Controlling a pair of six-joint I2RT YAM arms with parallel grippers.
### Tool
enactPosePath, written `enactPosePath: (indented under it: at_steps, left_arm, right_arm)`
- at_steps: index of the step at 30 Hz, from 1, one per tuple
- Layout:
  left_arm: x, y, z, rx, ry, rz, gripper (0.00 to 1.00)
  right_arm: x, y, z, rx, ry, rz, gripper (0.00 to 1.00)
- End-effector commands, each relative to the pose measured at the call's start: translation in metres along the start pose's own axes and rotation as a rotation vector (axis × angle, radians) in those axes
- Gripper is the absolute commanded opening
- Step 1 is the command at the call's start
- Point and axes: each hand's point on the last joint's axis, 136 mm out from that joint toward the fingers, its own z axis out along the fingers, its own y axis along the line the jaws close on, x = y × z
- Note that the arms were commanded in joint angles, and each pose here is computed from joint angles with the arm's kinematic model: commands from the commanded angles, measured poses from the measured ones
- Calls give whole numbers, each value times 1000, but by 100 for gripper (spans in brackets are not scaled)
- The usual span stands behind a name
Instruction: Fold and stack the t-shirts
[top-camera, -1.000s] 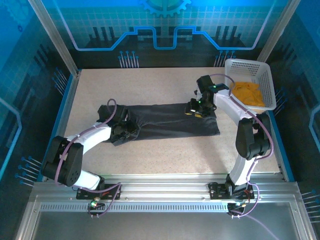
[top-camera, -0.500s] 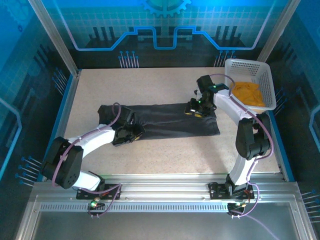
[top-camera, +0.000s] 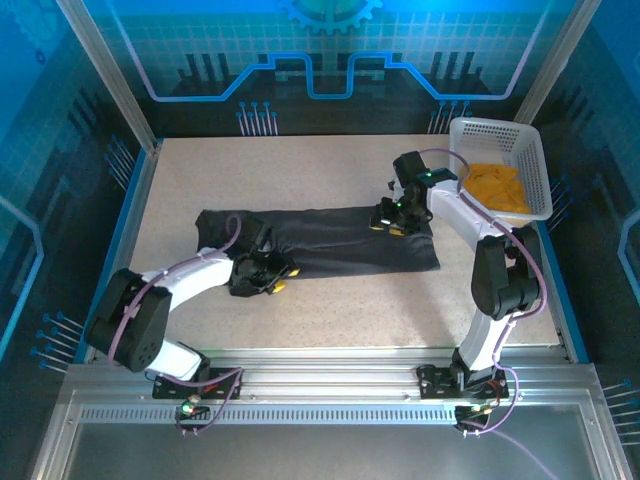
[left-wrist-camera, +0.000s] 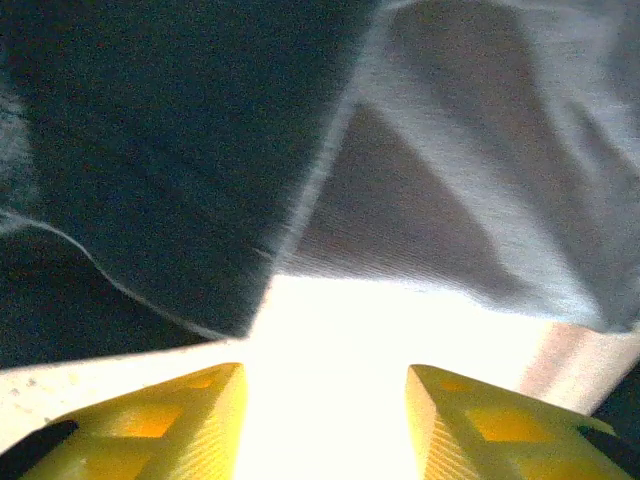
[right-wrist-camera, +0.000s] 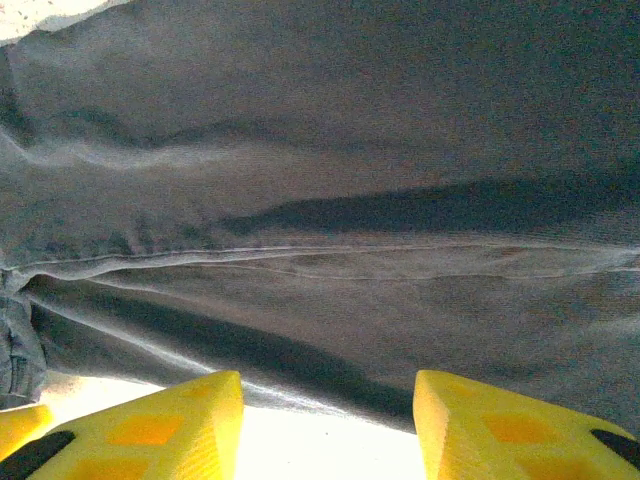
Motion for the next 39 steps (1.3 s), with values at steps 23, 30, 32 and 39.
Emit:
enactPosePath:
  at_steps: [23,30,32,39]
  left_arm:
    - [-61,58,-27,-178,-124,97,30]
    - [-25,82,-18,-221,-82,112,28]
    - [-24,90,-16,-250,-73,116,27]
    - [-49,61,-56,-217,-203,128,34]
  right_arm:
    - [21,59,3,-101,62,-147,46]
    - [20,62,9,-97,70,-148,46]
    - [19,62,11,-97,72,-144,46]
    - [18,64,8,-102,62,-147,45]
